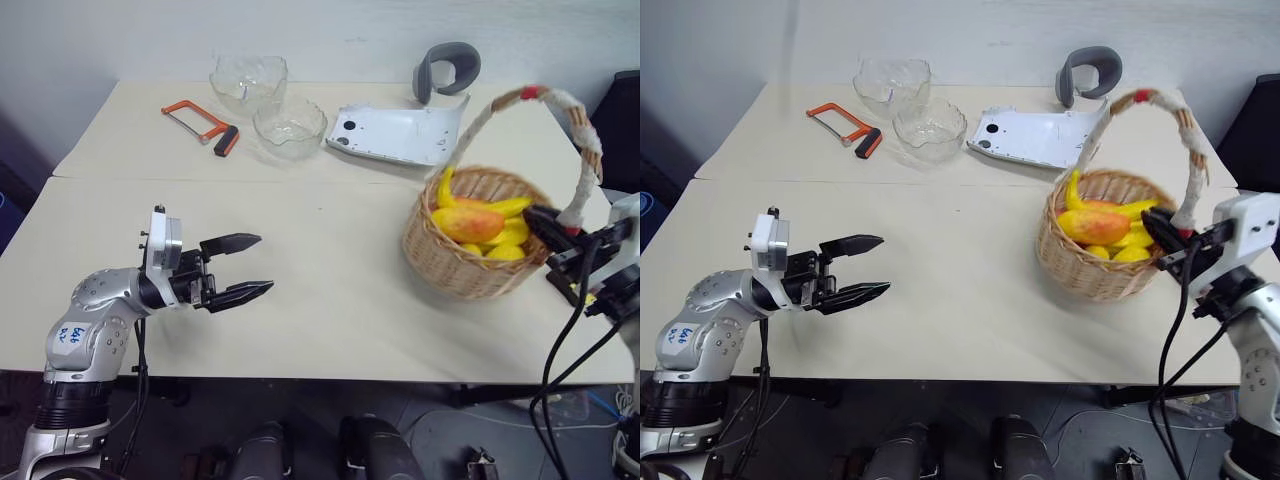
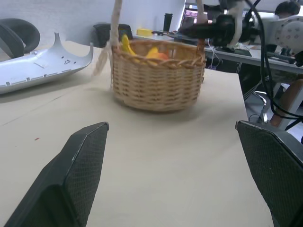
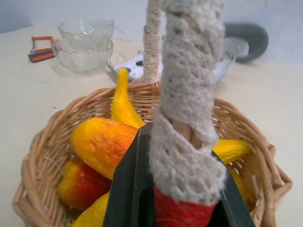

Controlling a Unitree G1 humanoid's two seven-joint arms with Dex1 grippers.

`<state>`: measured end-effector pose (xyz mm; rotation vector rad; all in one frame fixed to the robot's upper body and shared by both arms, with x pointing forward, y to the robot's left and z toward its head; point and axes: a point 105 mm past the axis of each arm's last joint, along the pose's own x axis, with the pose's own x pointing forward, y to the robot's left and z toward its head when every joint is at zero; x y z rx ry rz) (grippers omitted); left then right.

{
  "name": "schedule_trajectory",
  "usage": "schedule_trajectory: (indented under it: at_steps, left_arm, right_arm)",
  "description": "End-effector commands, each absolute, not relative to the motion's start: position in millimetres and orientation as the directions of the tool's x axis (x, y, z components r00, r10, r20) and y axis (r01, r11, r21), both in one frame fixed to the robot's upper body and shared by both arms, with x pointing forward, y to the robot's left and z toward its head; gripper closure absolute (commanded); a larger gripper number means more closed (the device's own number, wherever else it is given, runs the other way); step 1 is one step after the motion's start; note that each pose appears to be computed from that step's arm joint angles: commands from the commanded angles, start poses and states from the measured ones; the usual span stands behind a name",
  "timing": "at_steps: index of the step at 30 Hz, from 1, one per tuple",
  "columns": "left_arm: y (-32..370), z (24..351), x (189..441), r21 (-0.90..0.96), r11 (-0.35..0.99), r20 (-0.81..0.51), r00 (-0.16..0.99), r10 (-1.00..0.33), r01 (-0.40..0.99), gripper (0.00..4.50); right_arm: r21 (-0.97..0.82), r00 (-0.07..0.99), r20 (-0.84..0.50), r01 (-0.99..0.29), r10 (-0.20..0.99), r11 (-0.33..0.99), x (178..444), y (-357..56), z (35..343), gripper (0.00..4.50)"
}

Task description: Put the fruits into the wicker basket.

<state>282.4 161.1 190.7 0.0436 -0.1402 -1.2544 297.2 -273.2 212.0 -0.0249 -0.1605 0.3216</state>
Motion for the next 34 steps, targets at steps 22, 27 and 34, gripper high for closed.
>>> schedule_trajectory:
  at_steps: [22,27,34]
  left_arm:
    - [218.5,130.7,246.5,0.208,0.473,-0.225,0.513,-0.828,0.856,0.00]
    - [238.7,124.5,264.9,0.332,0.600,-0.192,0.675,-0.713,0.728,0.00]
    - [221.9,116.7,256.2,0.416,0.582,-0.195,0.693,-0.694,0.699,0.00]
  right_arm:
    - [-0.428,0.790,-0.259,-0.610,0.555,0.667,204.9,-315.3,160.1,0.02]
    - [-0.419,0.563,-0.325,-0.806,0.760,0.418,209.5,-249.9,125.9,0.02]
    - [-0.445,0.439,-0.198,-0.837,0.877,0.318,242.5,-175.5,105.4,0.02]
